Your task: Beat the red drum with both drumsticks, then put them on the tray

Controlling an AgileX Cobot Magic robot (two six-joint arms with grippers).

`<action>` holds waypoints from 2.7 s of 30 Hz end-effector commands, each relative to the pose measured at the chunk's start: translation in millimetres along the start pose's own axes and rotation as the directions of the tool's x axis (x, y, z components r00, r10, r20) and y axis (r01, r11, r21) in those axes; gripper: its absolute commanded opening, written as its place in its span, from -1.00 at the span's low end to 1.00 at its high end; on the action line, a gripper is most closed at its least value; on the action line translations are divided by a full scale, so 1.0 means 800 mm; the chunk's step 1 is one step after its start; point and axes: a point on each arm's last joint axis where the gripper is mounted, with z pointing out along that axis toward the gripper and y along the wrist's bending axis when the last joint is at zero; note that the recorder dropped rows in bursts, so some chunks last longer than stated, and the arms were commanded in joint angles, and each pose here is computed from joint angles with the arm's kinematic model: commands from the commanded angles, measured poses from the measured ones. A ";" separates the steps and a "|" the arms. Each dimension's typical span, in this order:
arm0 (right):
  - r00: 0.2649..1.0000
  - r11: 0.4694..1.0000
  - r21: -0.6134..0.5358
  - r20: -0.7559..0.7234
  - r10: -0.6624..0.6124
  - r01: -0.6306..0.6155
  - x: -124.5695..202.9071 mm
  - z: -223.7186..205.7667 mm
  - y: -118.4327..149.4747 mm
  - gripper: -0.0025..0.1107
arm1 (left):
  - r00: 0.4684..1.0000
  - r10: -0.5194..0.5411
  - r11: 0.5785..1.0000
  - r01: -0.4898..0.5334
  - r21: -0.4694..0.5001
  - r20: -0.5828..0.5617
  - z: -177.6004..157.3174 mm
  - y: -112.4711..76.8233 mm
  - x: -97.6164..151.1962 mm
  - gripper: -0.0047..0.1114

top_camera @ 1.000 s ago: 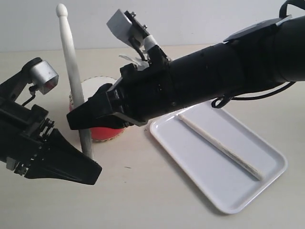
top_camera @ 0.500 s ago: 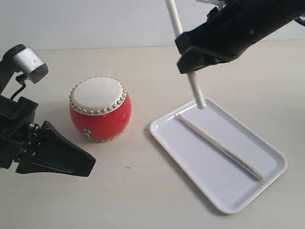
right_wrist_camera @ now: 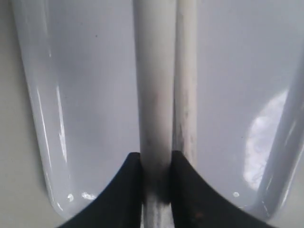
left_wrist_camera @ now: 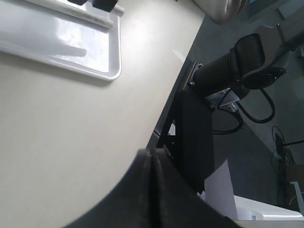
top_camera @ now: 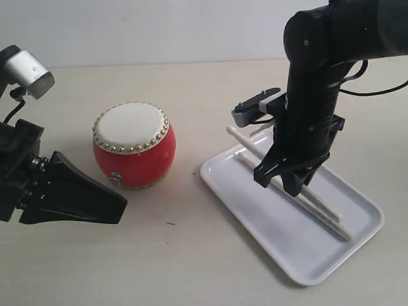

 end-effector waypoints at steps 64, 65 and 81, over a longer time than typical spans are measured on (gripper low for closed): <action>0.350 0.990 0.059 0.937 -0.011 -0.126 0.257 -0.074 0.049 -0.96 | 0.638 0.396 0.607 0.358 -0.710 0.660 -0.110 -0.021 0.096 -0.92; 0.350 0.990 0.059 0.937 -0.011 -0.126 0.257 -0.074 0.049 -0.96 | 0.638 0.396 0.607 0.358 -0.710 0.660 -0.110 -0.021 0.096 -0.92; 0.350 0.990 0.059 0.937 -0.011 -0.126 0.257 -0.074 0.049 -0.96 | 0.640 0.400 0.623 0.335 -0.707 0.656 -0.108 -0.024 0.095 -0.92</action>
